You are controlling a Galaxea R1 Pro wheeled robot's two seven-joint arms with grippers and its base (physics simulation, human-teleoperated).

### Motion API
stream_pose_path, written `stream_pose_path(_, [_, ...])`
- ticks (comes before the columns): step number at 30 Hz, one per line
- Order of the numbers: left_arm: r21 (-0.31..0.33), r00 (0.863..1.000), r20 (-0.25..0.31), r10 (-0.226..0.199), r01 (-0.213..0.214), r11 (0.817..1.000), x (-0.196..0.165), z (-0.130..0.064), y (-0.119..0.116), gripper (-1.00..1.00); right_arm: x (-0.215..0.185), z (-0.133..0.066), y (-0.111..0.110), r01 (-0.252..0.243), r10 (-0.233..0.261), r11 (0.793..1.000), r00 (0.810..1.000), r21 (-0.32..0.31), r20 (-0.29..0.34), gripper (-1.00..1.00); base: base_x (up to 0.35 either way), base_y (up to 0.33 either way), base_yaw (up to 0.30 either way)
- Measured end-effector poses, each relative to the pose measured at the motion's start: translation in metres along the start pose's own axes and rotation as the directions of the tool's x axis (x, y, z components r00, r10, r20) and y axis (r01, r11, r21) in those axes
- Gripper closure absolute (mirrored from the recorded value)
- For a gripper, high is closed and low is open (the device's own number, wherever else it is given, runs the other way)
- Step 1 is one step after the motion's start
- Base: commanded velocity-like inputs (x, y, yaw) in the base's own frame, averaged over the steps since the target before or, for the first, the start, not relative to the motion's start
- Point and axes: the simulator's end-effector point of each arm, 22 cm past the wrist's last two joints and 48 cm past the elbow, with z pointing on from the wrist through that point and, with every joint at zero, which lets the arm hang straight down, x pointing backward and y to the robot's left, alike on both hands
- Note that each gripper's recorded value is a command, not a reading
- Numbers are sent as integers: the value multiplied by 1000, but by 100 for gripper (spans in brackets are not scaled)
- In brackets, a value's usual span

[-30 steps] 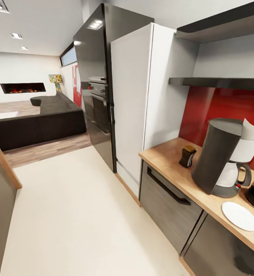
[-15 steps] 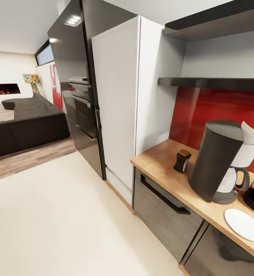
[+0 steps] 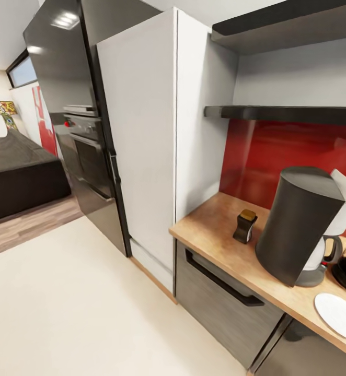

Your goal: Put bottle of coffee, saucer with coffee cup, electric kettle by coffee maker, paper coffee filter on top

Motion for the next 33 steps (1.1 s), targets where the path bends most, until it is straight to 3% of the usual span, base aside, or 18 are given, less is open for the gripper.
stream_pose_path(13, [-1, 1000, 0, 0, 0, 1000, 0, 0, 1, -100, 0, 0, 0, 0, 0, 1000, 1000, 0, 0, 100, 271, 180, -260])
stream_pose_path(24, [-21, 1000, -26, 10, -10, 1000, 12, -2, 13, -100, 10, 0, 0, 0, 0, 1000, 1000, -2, -19, 100, 27, 13, -260])
stream_pose_path(26, [-45, 999, -32, 17, -19, 999, 13, -1, 30, -100, 45, 1, -8, -2, 2, 1000, 998, 8, -64, 100, 1, 0, -260])
stream_pose_path(29, [-99, 999, -34, 31, -34, 995, 9, -2, 72, -100, 132, -6, -42, -8, 16, 999, 986, 46, -169, 100, 0, 0, -261])
stream_pose_path(33, [-107, 998, -48, 33, -38, 994, 16, -3, 79, -100, 174, -11, -35, -24, 21, 1000, 981, -11, -191, 100, 0, 0, -261])
